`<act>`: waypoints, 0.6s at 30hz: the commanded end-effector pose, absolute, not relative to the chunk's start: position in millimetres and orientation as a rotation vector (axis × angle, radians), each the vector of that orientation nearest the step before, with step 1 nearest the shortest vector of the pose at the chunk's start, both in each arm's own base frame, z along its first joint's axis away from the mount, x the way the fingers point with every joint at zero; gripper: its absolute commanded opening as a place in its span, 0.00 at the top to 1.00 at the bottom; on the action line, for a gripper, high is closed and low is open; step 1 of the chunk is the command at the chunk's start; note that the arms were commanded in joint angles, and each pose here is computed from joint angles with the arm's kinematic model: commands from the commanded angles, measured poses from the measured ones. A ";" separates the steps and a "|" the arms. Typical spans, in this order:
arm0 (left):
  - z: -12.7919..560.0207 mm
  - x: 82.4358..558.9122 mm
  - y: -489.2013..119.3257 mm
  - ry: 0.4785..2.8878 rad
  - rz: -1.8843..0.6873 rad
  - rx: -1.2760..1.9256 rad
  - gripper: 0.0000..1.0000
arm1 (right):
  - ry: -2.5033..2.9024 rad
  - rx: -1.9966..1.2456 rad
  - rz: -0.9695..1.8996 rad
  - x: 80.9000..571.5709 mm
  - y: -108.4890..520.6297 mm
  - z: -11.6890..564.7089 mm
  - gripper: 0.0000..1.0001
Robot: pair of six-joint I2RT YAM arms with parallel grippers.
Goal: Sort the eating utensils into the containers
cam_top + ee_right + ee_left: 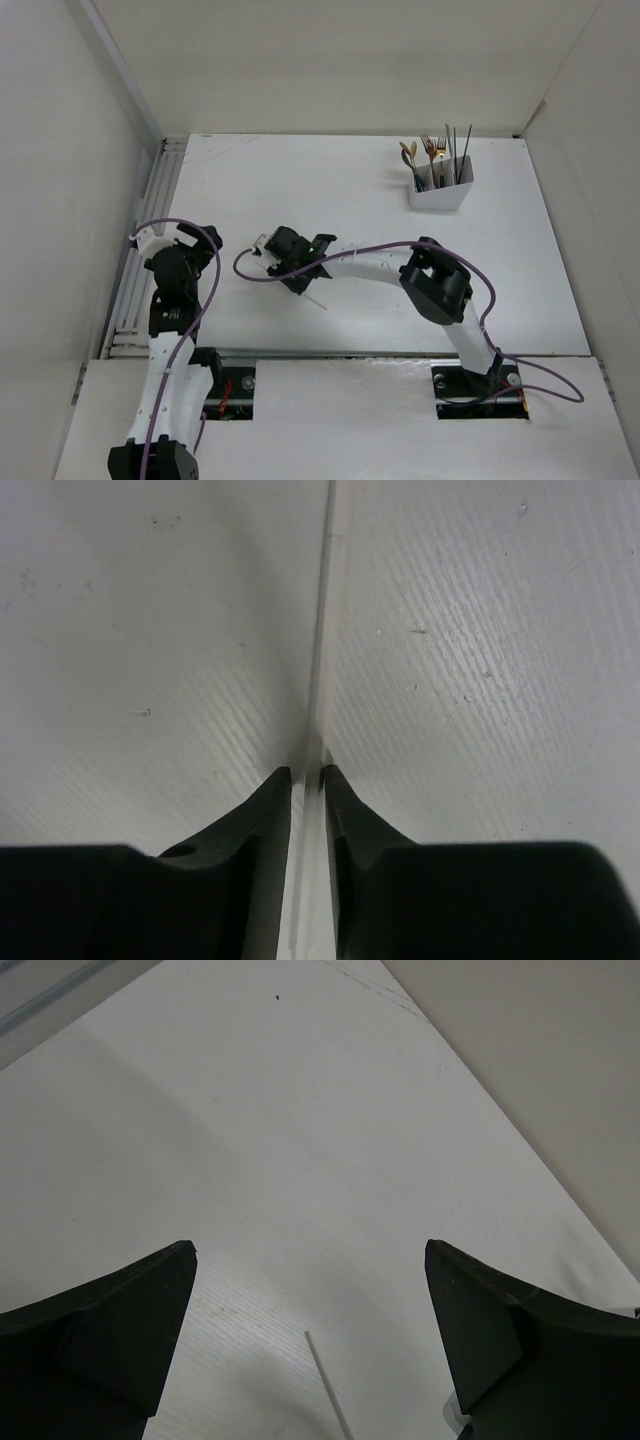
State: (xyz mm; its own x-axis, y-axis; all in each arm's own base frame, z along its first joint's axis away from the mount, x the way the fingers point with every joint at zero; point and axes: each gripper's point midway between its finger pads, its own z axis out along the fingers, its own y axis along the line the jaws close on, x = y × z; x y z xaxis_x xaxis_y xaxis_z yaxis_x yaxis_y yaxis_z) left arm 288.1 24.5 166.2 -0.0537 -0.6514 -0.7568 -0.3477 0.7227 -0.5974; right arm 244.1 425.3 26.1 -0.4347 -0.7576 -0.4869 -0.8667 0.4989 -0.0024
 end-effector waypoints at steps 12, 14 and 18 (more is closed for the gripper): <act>178.6 284.0 31.2 1.620 -0.272 -0.815 0.04 | 2.362 -1.275 0.336 247.1 416.5 -0.7 1.00; 178.6 284.0 31.2 1.620 -0.272 -0.816 0.04 | 2.337 -1.203 0.384 255.8 415.5 16.7 1.00; 182.9 284.6 31.6 1.615 -0.268 -0.805 0.04 | 2.270 -1.052 0.494 280.9 403.9 56.0 1.00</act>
State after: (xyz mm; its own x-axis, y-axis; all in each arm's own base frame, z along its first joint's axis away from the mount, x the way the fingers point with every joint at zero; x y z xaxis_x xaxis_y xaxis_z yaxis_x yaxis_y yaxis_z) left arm 282.4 26.2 164.0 -0.0580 -0.6469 -0.7603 -0.3629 0.7232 -0.5876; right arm 254.1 411.9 27.3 -0.4883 -0.6702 -0.5589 -0.8255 0.5624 0.0467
